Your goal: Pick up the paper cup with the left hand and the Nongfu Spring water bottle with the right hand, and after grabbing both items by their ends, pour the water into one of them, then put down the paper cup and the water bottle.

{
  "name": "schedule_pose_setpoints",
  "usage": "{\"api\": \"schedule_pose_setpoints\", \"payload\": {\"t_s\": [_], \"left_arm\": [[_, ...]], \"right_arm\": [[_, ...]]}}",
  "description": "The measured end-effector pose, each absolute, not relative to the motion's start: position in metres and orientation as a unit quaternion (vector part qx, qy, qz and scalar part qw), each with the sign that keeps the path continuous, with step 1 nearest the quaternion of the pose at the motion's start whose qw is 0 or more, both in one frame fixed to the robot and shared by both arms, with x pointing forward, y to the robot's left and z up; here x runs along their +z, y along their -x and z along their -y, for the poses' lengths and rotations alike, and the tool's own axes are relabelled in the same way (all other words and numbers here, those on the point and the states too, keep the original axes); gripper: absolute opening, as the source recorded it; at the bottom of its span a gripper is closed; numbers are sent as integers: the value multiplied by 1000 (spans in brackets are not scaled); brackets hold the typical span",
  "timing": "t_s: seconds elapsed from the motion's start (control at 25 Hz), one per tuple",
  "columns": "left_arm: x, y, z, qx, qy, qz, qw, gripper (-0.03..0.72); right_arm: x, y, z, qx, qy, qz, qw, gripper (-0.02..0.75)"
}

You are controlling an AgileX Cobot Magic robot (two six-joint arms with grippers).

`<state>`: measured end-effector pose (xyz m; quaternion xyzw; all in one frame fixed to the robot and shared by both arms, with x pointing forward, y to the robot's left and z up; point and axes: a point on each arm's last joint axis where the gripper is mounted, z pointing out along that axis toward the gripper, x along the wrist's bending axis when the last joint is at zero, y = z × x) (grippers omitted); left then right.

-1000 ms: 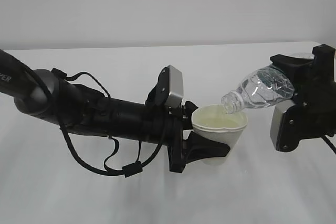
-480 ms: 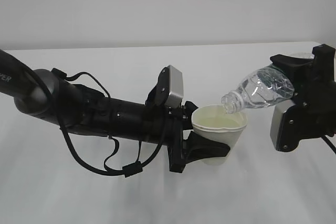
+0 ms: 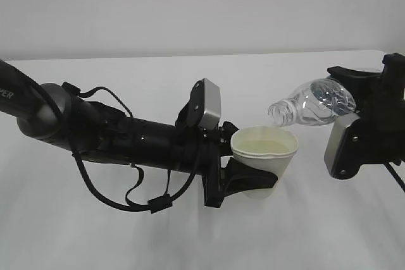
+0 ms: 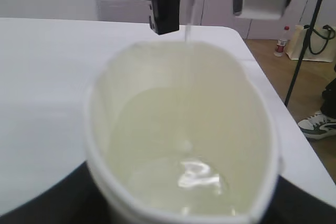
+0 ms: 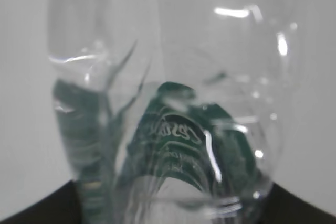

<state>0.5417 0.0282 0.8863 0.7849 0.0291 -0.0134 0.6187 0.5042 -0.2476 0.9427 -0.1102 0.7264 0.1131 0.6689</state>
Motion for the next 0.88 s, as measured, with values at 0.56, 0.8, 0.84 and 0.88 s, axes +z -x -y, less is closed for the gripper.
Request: {"api": "schedule_pose_setpoints", "payload": {"t_s": [0.56,0.8,0.84,0.88], "left_arm": [[892,-543,-27,-18,-763,-41,645,426],[894,-546,-27,-12,-753,-59,655,425],[894,-546,-27,-11,-753,-61,656,425],[894,-546,-27,-11,-752,-62,656,425]], "right_arm": [[940,-501,247,224,-9,-738,636,354],[940,-501,247,281,-77,-734,613,354],[940,-501,247,289,-86,-733,610,354],[940,-501,247,298,-97,-731,606,354]]}}
